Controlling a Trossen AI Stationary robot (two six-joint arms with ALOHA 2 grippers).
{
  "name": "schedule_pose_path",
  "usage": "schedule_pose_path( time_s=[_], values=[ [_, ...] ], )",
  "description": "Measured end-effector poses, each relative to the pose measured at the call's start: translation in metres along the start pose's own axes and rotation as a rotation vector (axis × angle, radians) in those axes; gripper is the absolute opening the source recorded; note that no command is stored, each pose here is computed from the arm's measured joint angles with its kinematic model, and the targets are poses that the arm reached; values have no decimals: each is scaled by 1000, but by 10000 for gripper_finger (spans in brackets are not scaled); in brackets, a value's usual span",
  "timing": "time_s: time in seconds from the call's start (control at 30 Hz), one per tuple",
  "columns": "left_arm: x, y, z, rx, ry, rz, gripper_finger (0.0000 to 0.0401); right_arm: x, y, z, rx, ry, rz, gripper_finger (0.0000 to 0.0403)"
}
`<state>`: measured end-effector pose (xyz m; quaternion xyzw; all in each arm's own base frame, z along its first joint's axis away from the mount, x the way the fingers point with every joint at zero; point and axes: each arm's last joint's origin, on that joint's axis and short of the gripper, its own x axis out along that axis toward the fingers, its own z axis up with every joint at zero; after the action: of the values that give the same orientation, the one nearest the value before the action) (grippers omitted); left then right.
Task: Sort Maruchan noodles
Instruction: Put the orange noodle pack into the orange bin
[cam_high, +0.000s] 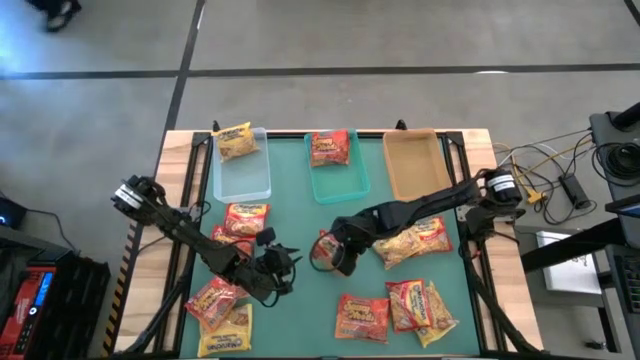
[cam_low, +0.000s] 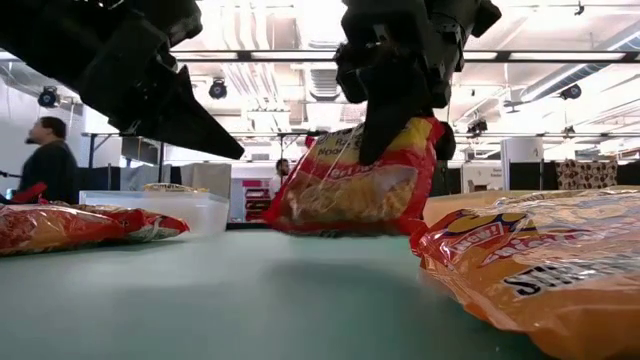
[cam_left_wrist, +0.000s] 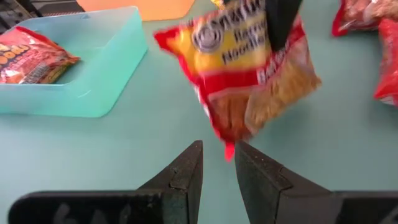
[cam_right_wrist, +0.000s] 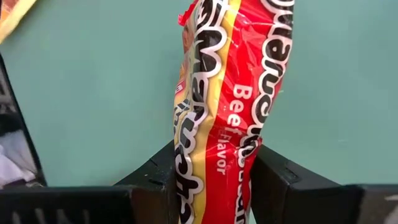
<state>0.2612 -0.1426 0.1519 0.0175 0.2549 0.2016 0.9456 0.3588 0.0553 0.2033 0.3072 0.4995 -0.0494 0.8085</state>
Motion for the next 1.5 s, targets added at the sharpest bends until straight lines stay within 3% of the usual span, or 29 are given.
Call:
schedule_pose_path(
  time_s=[0.27, 0.7, 0.87, 1.1, 1.5],
  values=[
    [10, 13, 1, 31, 12, 109, 77, -45, -26, 7, -240, 20, -121, 127],
    [59, 75, 18, 56, 89, 336, 77, -163, -114, 23, -449, -71, -691, 127],
    [69, 91, 19, 56, 128, 353, 77, -189, -147, 24, -451, -48, -871, 127],
    [69, 96, 9, 87, 158, 360, 77, -195, -187, 23, -420, 64, -939, 127],
    [70, 101, 5, 88, 173, 378, 77, -168, -223, 25, -628, 365, -898, 127]
  ],
)
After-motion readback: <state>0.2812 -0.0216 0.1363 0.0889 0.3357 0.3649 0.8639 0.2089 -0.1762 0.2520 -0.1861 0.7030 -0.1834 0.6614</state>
